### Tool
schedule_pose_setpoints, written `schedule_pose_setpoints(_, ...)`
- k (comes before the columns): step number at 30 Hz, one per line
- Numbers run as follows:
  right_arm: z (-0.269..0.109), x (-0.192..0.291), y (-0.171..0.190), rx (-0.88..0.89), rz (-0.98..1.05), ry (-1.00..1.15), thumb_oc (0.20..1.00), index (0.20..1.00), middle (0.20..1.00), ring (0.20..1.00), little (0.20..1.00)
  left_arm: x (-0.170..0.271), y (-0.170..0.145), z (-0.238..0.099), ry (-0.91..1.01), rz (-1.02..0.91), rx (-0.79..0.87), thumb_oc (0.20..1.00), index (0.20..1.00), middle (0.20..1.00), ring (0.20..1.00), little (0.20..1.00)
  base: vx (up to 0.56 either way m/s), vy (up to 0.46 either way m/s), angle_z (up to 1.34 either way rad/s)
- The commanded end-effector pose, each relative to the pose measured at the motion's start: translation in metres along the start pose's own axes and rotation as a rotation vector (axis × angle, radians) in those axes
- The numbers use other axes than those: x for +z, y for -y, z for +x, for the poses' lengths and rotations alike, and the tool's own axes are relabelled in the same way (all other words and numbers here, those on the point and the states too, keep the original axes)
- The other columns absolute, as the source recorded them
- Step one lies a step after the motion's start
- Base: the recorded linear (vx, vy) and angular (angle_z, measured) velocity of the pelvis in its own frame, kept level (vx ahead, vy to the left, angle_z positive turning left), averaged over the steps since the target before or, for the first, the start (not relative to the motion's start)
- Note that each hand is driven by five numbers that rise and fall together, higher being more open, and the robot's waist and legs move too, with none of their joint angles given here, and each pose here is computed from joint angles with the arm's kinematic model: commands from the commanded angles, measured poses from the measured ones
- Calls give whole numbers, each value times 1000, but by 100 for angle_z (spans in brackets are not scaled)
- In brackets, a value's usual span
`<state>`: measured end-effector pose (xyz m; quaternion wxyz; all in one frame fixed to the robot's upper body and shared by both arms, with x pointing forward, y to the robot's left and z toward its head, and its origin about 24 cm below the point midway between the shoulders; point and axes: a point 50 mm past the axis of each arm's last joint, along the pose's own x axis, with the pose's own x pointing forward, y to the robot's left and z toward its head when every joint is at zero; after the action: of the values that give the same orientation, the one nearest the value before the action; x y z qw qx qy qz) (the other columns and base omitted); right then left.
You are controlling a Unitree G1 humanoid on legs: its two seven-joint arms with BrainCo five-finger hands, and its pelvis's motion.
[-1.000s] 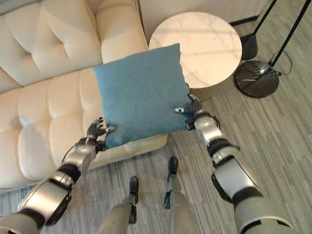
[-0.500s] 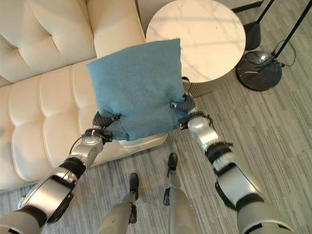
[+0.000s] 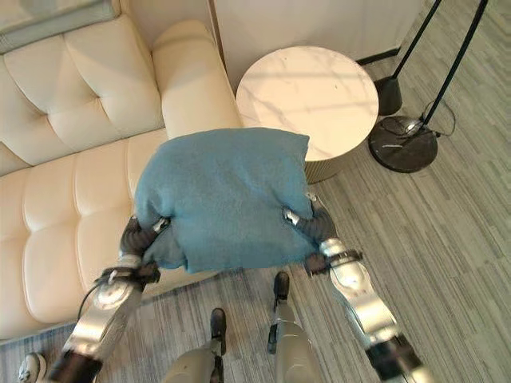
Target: Pick up all the scattered cushions and arrange them neatly on the sofa.
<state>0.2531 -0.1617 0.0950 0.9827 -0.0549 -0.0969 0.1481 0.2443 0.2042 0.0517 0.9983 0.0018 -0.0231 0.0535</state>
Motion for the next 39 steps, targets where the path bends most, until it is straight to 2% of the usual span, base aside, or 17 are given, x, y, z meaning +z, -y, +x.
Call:
schedule_pose_setpoints(1, -5, 47, -37, 202, 172, 310, 200, 200, 200, 200, 200, 44, 9, -5, 266, -35, -94, 200, 200, 200, 200, 200, -59, 151, -17)
schedule_pose_setpoints(7, -5, 46, -35, 160, 205, 317, 200, 200, 200, 200, 200, 44, 8, -7, 265, -17, -103, 200, 200, 200, 200, 200, -218, 97, -33)
schedule_pose_setpoints(11, -9, 48, -24, 104, 146, 333, 200, 200, 200, 200, 200, 54, 12, -2, 303, 32, -159, 200, 200, 200, 200, 200, -318, 4, -5)
schedule_pose_setpoints(18, -9, 54, -15, 53, 105, 365, 200, 200, 200, 200, 200, 56, 6, -5, 304, 46, -148, 200, 200, 200, 200, 200, -252, -165, 47)
schedule_pose_setpoints(25, -9, 56, -3, 18, 27, 349, 200, 200, 200, 200, 200, 59, 29, -1, 319, -28, -239, 200, 200, 200, 200, 200, -327, -40, 62)
schedule_pose_setpoints(32, -17, 54, 2, 4, 7, 340, 200, 200, 200, 200, 200, 54, 46, 1, 296, -87, -306, 200, 200, 200, 200, 200, -54, 33, 78)
schedule_pose_setpoints(39, -17, 48, -2, 4, 30, 305, 200, 200, 200, 200, 200, 43, 35, -6, 238, -40, -297, 200, 200, 200, 200, 200, 99, 132, 68)
